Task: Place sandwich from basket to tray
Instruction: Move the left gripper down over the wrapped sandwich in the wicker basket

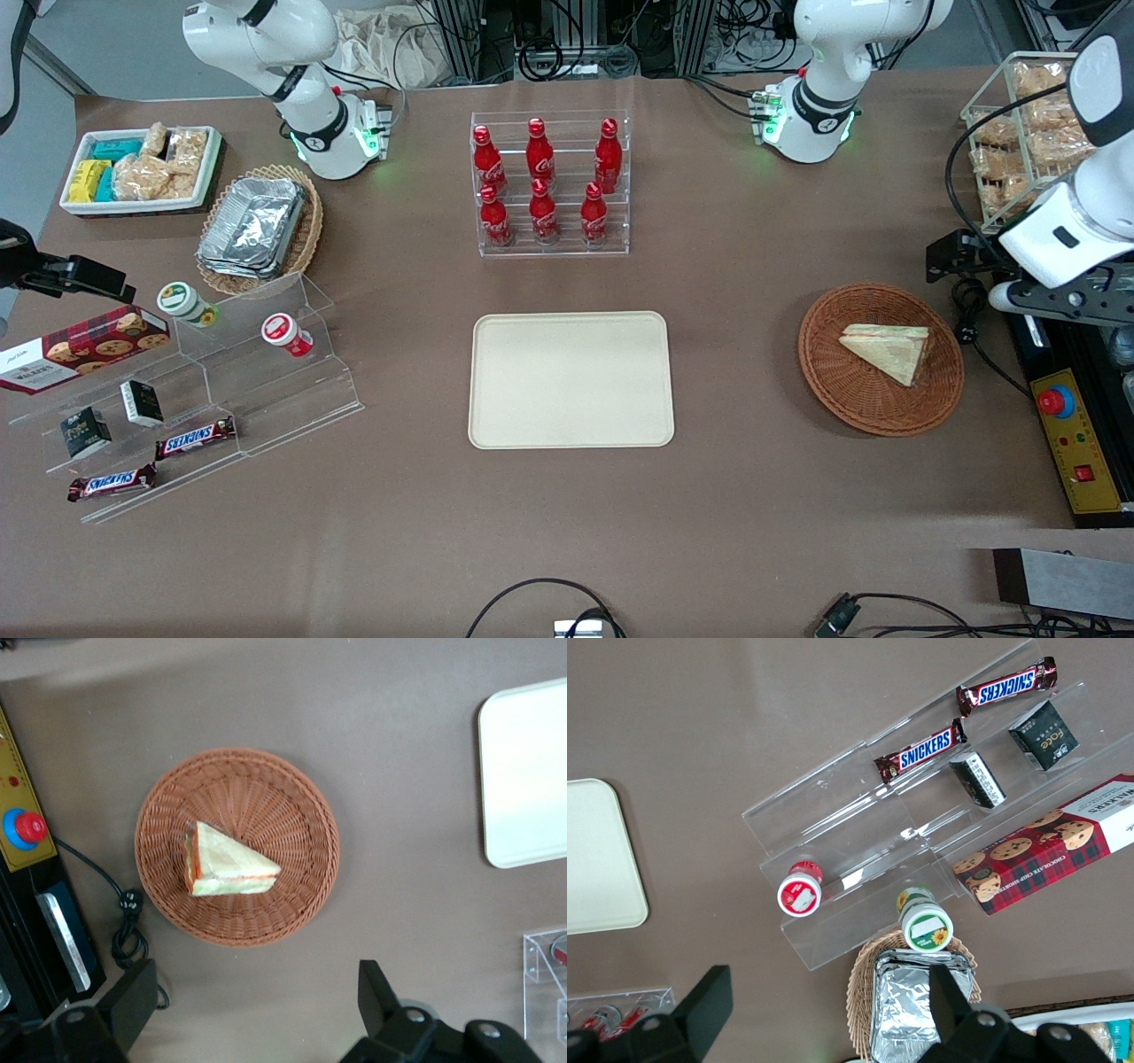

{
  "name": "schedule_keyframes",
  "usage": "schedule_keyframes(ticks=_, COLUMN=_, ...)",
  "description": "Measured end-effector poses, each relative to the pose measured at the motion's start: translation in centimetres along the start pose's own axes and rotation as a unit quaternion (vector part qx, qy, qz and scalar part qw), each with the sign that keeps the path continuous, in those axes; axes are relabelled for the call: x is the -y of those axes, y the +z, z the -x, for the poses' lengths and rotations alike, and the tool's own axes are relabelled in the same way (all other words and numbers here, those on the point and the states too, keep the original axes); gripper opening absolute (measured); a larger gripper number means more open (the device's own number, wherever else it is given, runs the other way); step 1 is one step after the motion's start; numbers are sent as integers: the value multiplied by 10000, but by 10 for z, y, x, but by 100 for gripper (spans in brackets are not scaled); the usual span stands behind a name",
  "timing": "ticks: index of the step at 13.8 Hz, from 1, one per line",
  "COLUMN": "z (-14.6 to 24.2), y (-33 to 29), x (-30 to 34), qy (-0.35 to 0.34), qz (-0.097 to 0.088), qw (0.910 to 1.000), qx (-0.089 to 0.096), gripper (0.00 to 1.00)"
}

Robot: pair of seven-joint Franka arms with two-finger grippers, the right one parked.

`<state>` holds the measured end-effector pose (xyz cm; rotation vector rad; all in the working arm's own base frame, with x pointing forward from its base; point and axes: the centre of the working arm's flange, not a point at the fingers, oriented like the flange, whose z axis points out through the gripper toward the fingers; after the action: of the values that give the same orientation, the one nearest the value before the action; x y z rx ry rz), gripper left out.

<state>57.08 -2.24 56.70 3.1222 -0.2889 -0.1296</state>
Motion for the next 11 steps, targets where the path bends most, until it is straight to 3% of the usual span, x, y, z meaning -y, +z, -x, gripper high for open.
schedule_keyframes(ticks=7, z=-20, y=26, x=10, qy=-223, qz=39, qw=9995, qx=241, gripper=100)
schedule_keyframes(ticks=9, z=-25, y=45, x=15, qy=-779, qz=-19, qw=9965, qx=298, gripper=100)
schedule_keyframes(ticks=11, z=-32, y=84, x=16, qy=-1860, qz=-65, qw=9823, qx=234, gripper=100)
